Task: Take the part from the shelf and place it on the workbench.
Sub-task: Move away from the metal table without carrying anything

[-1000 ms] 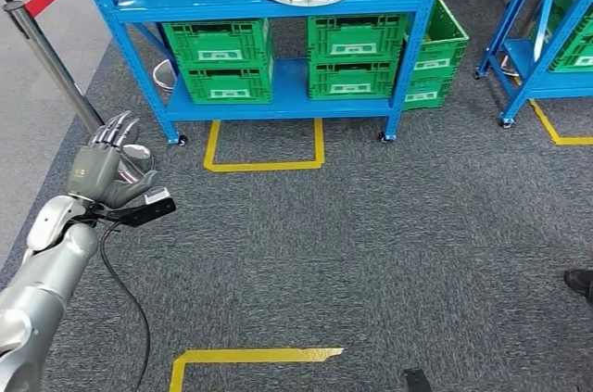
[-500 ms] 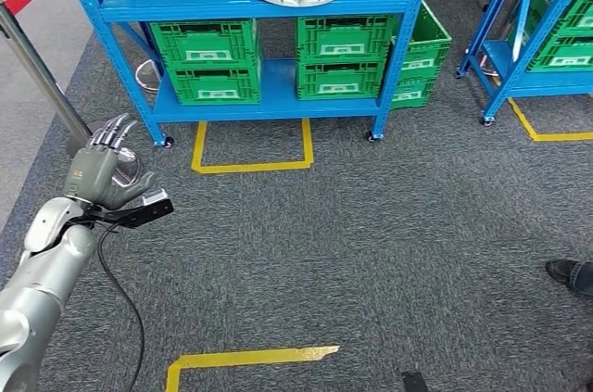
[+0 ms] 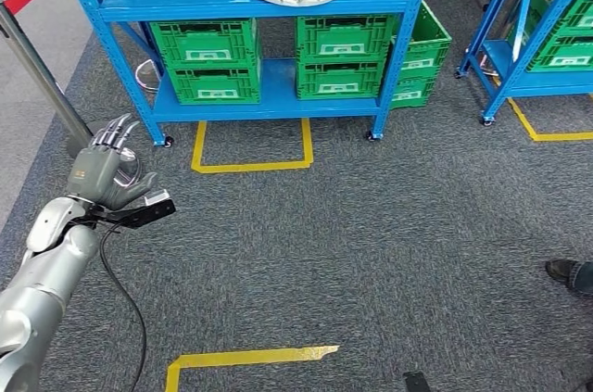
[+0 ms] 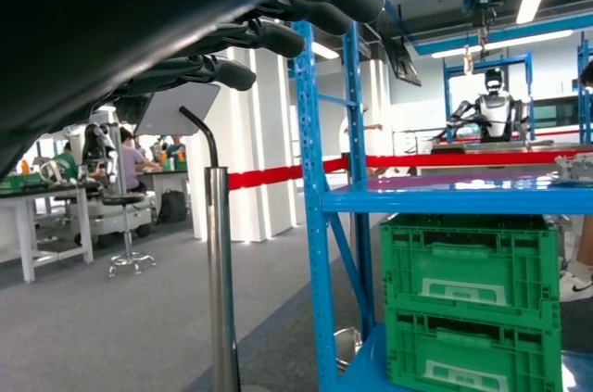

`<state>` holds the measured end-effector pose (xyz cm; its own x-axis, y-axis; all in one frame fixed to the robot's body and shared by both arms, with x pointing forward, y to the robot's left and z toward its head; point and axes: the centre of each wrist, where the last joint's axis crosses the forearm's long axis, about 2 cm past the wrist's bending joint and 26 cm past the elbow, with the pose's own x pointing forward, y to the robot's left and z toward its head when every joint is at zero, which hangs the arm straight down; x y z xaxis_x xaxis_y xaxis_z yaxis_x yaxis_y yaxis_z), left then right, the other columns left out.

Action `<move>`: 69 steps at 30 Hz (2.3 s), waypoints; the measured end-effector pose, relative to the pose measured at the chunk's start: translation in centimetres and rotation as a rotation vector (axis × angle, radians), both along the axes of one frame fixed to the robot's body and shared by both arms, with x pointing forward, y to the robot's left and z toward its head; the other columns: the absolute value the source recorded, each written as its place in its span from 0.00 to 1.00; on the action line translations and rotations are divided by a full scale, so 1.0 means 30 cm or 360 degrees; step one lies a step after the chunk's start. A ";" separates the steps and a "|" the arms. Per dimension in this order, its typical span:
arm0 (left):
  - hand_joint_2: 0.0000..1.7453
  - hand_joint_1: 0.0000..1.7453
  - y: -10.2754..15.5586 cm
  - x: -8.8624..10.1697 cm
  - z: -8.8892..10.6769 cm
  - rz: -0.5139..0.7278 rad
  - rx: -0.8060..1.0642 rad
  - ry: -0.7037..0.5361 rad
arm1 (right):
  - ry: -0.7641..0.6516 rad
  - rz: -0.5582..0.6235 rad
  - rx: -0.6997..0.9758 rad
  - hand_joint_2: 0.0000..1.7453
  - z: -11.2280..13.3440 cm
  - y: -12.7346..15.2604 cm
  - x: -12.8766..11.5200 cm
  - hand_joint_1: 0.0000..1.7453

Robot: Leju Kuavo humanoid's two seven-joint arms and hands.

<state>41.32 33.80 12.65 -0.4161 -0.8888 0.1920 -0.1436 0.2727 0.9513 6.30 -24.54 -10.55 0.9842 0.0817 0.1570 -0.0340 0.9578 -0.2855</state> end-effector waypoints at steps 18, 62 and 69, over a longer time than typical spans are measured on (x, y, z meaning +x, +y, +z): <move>0.00 0.00 -0.036 0.037 0.040 0.0074 -0.0011 0.0087 | 0.0070 -0.0004 -0.0032 0.00 0.001 -0.002 0.002 0.00; 0.00 0.00 -0.070 0.055 0.043 0.0121 0.0040 0.0170 | 0.0090 -0.0006 -0.0044 0.00 0.000 -0.006 -0.001 0.00; 0.00 0.00 -0.068 0.046 0.028 0.0147 0.0043 0.0191 | 0.0090 -0.0007 -0.0049 0.00 0.000 -0.012 0.001 0.00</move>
<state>42.71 31.75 13.49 -0.3078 -0.9278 0.2108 -0.0519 0.2376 0.9700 6.33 -24.90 -10.56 0.9918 0.0812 0.0983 -0.0467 0.9487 -0.3126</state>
